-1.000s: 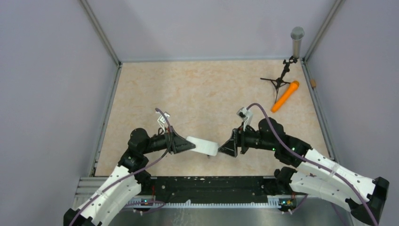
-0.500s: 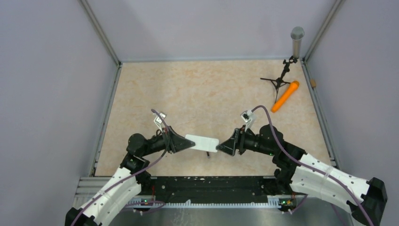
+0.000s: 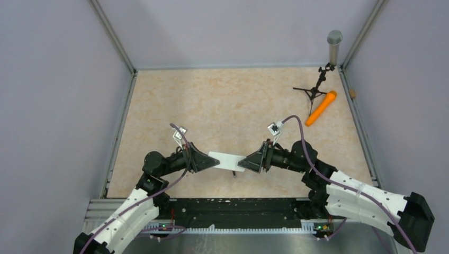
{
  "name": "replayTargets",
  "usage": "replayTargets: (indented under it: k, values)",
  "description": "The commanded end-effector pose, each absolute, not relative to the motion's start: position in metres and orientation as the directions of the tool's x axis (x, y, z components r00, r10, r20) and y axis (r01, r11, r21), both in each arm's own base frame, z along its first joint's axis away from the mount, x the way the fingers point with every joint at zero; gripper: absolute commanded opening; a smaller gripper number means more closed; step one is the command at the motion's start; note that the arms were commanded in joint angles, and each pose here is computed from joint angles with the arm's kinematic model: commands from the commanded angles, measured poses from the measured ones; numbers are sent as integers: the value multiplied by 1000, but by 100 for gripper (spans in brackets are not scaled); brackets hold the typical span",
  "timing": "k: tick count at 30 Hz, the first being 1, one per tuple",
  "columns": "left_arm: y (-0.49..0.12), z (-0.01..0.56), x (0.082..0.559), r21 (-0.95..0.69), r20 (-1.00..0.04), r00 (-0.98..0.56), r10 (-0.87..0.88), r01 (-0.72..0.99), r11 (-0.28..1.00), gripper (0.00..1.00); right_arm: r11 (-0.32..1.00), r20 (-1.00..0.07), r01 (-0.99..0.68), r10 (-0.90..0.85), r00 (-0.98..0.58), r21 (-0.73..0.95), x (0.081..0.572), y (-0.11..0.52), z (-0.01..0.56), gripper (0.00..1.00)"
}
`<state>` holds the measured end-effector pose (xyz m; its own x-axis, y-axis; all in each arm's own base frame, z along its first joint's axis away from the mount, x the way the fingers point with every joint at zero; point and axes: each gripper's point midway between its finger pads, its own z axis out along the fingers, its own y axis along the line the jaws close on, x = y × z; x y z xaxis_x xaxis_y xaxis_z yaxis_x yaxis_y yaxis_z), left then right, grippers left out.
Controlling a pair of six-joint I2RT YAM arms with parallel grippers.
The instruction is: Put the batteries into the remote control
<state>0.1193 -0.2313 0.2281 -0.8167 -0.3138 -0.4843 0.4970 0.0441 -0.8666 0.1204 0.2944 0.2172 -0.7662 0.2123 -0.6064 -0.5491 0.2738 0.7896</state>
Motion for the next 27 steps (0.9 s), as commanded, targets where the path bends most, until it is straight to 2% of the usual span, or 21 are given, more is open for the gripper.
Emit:
replayTargets:
  k: [1, 15, 19, 22, 27]
  values:
    - [-231, 237, 119, -843, -512, -791, -336, 537, 20, 0, 185, -614, -586, 245, -750, 789, 119, 300, 242, 59]
    - [-231, 228, 127, -863, -485, -801, -350, 502, 47, 0, 171, -607, -582, 230, -761, 795, 114, 305, 240, 33]
    - [-231, 227, 129, -869, -475, -804, -358, 492, 50, 0, 159, -613, -592, 228, -757, 790, 111, 306, 242, 19]
    - [-231, 228, 131, -870, -472, -799, -372, 490, 52, 0, 149, -617, -599, 227, -753, 787, 108, 306, 244, 0]
    - [-230, 232, 132, -876, -453, -802, -389, 481, 29, 0, 101, -622, -618, 244, -745, 780, 99, 298, 250, 0]
